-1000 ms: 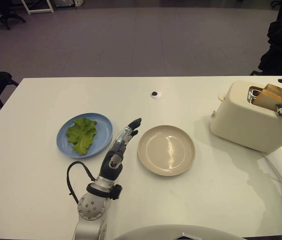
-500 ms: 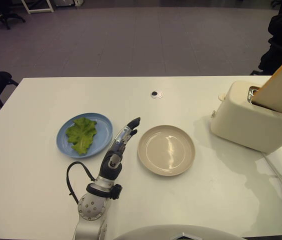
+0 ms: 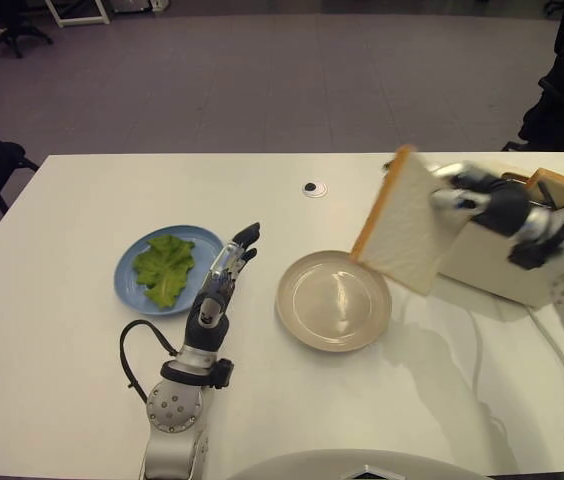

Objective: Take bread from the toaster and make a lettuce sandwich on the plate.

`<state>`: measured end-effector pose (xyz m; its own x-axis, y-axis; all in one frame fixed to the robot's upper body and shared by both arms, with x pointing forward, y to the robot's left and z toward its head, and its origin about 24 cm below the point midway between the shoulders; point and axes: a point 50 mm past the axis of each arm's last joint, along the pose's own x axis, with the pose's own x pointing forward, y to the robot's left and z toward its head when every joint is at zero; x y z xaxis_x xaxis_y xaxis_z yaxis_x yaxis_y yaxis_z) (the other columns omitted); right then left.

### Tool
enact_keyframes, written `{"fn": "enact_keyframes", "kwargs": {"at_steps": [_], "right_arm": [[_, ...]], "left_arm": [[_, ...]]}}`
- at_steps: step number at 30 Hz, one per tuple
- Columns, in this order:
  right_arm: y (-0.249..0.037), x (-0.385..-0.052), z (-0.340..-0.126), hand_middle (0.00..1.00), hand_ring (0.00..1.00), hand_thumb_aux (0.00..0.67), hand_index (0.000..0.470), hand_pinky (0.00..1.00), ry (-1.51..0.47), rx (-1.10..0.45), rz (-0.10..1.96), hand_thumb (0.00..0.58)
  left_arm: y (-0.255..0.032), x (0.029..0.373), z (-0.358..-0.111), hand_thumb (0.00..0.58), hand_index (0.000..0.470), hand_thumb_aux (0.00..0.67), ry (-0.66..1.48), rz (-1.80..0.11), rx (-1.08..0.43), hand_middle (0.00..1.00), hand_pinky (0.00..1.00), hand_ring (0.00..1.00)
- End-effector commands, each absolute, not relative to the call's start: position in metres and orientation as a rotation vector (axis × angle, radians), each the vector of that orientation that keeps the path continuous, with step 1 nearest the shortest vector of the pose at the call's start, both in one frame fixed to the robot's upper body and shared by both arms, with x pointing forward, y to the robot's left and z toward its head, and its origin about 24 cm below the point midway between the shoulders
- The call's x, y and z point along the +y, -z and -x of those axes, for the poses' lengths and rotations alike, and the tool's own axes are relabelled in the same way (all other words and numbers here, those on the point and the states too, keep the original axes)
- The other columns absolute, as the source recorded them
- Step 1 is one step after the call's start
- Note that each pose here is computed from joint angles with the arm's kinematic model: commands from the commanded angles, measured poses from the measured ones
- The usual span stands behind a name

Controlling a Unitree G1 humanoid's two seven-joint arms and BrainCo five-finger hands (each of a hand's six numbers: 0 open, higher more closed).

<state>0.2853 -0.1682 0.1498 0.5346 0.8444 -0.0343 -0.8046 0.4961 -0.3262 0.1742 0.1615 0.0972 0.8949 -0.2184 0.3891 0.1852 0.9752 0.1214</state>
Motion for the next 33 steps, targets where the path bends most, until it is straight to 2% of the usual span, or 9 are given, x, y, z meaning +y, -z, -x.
{"fn": "enact_keyframes", "kwargs": {"at_steps": [1,8,9,10,11,25,26,29,33], "right_arm": [[-0.106,-0.146,-0.284,0.0,0.0,0.67,0.47,0.0,-1.014,-0.048,0.444,0.58],[-0.081,-0.132,-0.284,0.0,0.0,0.67,0.47,0.0,-0.984,-0.106,0.673,0.58],[-0.081,-0.13,-0.284,0.0,0.0,0.57,0.4,0.0,-0.981,-0.129,0.692,0.567],[-0.083,-0.129,-0.283,0.0,0.0,0.342,0.24,0.0,-0.968,-0.156,0.713,0.441],[-0.086,-0.129,-0.283,0.0,0.0,0.0,0.0,0.0,-0.952,-0.186,0.733,0.0],[-0.106,-0.141,-0.272,0.0,0.0,0.0,0.0,0.0,-0.824,-0.341,0.709,0.0],[-0.103,-0.141,-0.27,0.0,0.0,0.0,0.0,0.0,-0.825,-0.336,0.703,0.0],[-0.098,-0.14,-0.267,0.0,0.0,0.0,0.0,0.0,-0.825,-0.332,0.7,0.0],[-0.097,-0.14,-0.267,0.0,0.0,0.0,0.0,0.0,-0.817,-0.342,0.704,0.0]], "left_arm": [[-0.105,0.177,-0.179,0.0,0.0,0.0,0.141,-0.052,-0.391,0.0,0.0,0.0],[-0.109,0.21,-0.182,0.0,0.0,0.0,0.031,-0.151,-0.322,0.0,0.0,0.0],[-0.111,0.211,-0.182,0.0,0.0,0.0,0.027,-0.165,-0.321,0.0,0.0,0.0],[-0.112,0.214,-0.183,0.0,0.0,0.0,0.025,-0.174,-0.319,0.0,0.0,0.0],[-0.113,0.217,-0.183,0.0,0.0,0.0,0.022,-0.194,-0.316,0.0,0.0,0.0],[-0.074,0.327,-0.22,0.0,0.0,0.0,-0.078,-1.525,0.093,0.0,0.0,0.0],[-0.066,0.33,-0.223,0.031,0.013,0.018,-0.064,-1.562,0.117,0.0,0.0,0.0],[-0.049,0.327,-0.232,0.447,0.245,0.349,-0.002,-1.61,0.151,0.0,0.0,0.0],[-0.038,0.322,-0.235,0.526,0.326,0.465,0.042,-1.587,0.156,0.0,0.0,0.0]]}}
